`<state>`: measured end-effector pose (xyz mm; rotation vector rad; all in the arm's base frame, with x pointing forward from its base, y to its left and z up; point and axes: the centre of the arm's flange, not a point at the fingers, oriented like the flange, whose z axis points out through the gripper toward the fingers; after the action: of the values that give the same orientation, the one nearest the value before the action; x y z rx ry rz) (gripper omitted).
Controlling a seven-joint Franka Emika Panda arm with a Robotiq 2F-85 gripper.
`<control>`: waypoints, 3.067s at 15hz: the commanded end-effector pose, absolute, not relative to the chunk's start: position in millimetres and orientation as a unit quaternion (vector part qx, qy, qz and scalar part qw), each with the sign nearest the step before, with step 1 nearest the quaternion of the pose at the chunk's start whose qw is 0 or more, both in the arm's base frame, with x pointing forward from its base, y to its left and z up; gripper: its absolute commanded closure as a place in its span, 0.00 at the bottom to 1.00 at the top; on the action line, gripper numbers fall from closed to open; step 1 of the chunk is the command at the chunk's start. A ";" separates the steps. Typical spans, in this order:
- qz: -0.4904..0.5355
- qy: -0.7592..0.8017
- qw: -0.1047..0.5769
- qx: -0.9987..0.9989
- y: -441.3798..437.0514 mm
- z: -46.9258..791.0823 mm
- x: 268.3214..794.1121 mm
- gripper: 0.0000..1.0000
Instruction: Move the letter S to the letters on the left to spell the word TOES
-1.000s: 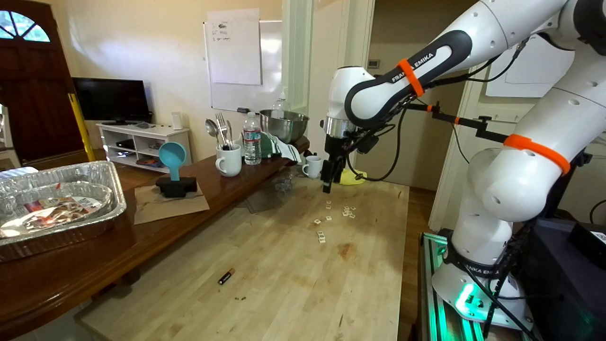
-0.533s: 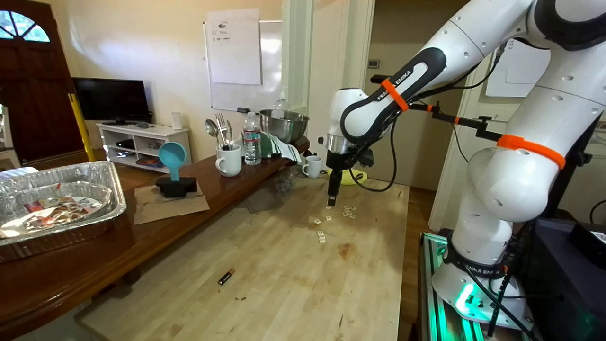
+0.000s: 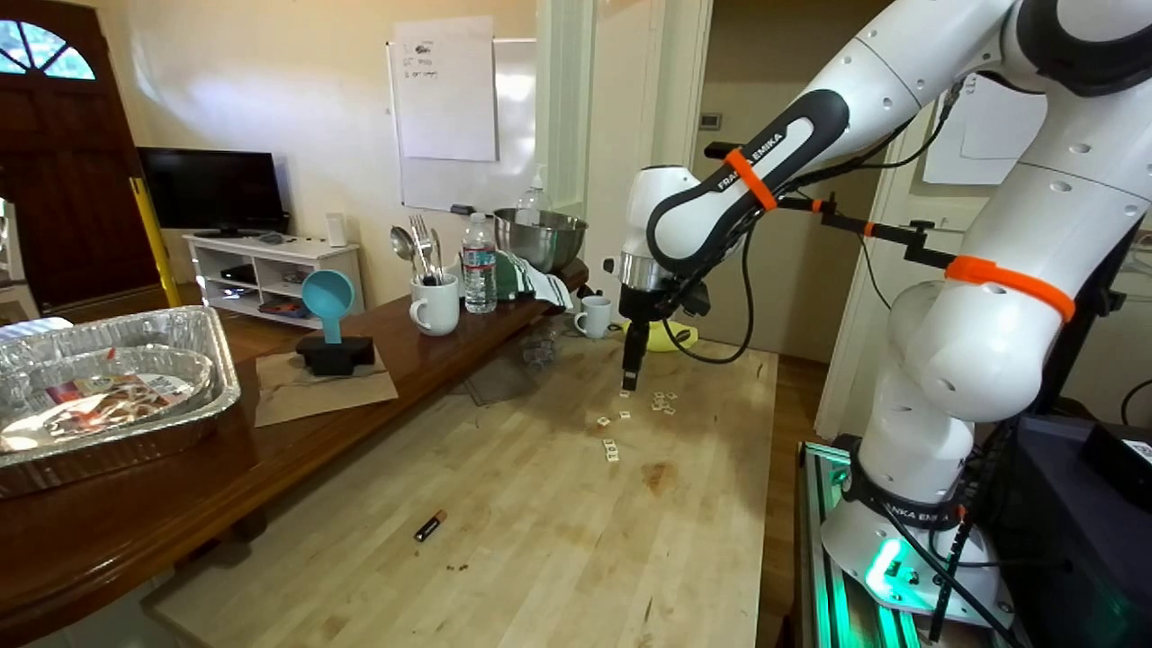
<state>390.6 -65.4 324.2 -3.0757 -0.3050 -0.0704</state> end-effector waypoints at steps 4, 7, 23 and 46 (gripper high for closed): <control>-0.047 -0.198 0.043 -0.978 -87.8 294.1 398.6 0.00; -0.044 -0.237 0.062 -0.968 -95.3 280.0 399.5 0.25; -0.108 -0.358 0.029 -0.927 -98.1 241.3 416.3 1.00; -0.086 -0.390 -0.012 -0.917 -99.1 201.2 436.3 1.00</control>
<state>433.0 -96.6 216.0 -2.8689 -1.2631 -0.2610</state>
